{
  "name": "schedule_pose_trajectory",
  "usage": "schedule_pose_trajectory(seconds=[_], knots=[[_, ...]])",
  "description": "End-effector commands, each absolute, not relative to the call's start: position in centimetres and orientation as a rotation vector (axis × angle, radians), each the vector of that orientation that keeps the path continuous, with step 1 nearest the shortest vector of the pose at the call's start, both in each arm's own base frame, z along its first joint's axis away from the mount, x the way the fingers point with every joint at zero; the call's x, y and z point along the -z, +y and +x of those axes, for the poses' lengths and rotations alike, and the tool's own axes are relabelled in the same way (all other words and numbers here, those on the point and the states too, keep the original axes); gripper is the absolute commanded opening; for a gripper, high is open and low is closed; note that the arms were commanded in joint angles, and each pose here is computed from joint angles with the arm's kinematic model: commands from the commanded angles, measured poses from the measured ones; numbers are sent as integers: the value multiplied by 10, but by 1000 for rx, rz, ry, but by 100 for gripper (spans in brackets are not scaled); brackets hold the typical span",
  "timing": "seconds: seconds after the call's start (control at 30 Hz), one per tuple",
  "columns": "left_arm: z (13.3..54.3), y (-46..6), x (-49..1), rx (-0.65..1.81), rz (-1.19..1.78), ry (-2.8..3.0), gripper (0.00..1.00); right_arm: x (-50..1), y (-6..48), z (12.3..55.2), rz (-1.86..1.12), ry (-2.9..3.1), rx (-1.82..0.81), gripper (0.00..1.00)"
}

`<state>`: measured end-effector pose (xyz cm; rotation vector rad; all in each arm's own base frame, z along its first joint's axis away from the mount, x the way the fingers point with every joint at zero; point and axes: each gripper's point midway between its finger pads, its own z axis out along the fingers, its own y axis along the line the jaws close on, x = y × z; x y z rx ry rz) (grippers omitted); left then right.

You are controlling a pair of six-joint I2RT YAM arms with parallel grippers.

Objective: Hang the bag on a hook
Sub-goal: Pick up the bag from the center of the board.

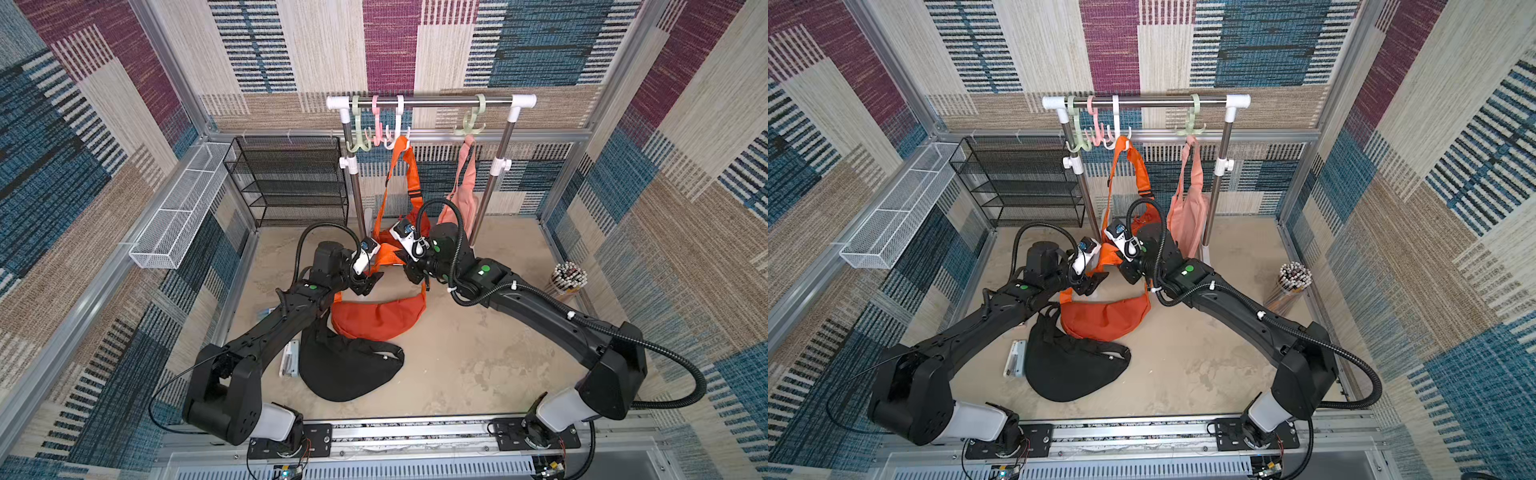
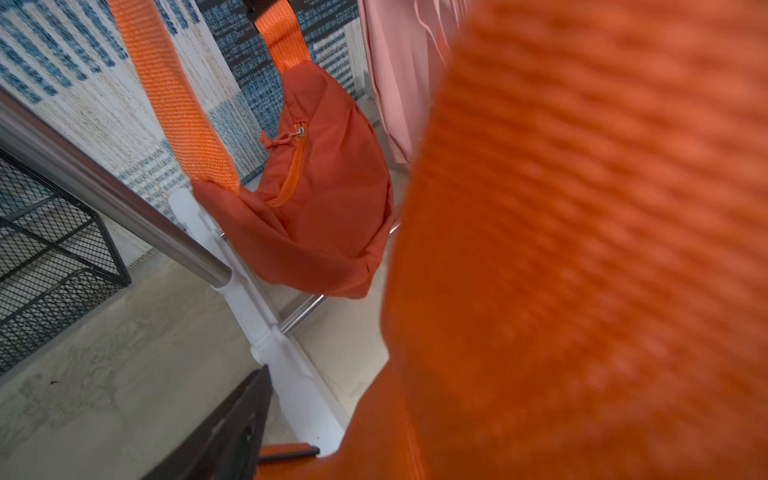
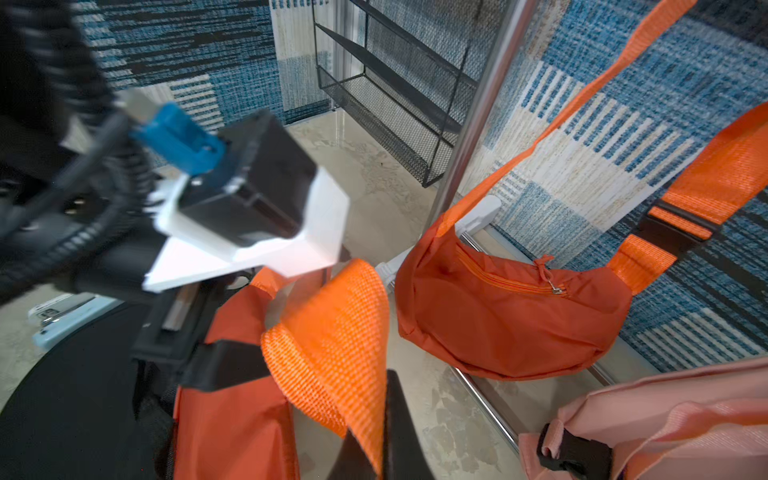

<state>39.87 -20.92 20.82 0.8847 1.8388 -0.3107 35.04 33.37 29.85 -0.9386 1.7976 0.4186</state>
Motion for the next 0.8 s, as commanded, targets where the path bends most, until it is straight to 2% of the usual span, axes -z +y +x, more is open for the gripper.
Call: schedule_pose_trajectory(seconds=[0.0,0.07,0.1,0.3,0.33,0.43,0.53,0.63,0.77], knots=[[420,-206,-238,224,814,1722,48,-312,338,339,-934,1764,-500,0],[422,-198,-257,174,780,1686,20,-311,338,337,-929,1767,-518,0],[419,-195,-270,151,776,1654,1,-309,338,336,-926,1772,-520,0],[395,-177,-347,84,716,1529,0,-294,341,338,-913,1797,-534,0],[391,-177,-356,86,719,1508,0,-291,341,339,-910,1804,-537,6],[387,-178,-370,101,727,1506,0,-287,344,337,-903,1794,-560,46],[390,-178,-373,109,718,1528,0,-290,344,333,-889,1770,-572,71],[391,-179,-378,129,693,1527,0,-293,343,329,-865,1756,-583,82],[393,-179,-383,143,678,1528,0,-300,351,325,-846,1732,-636,86]])
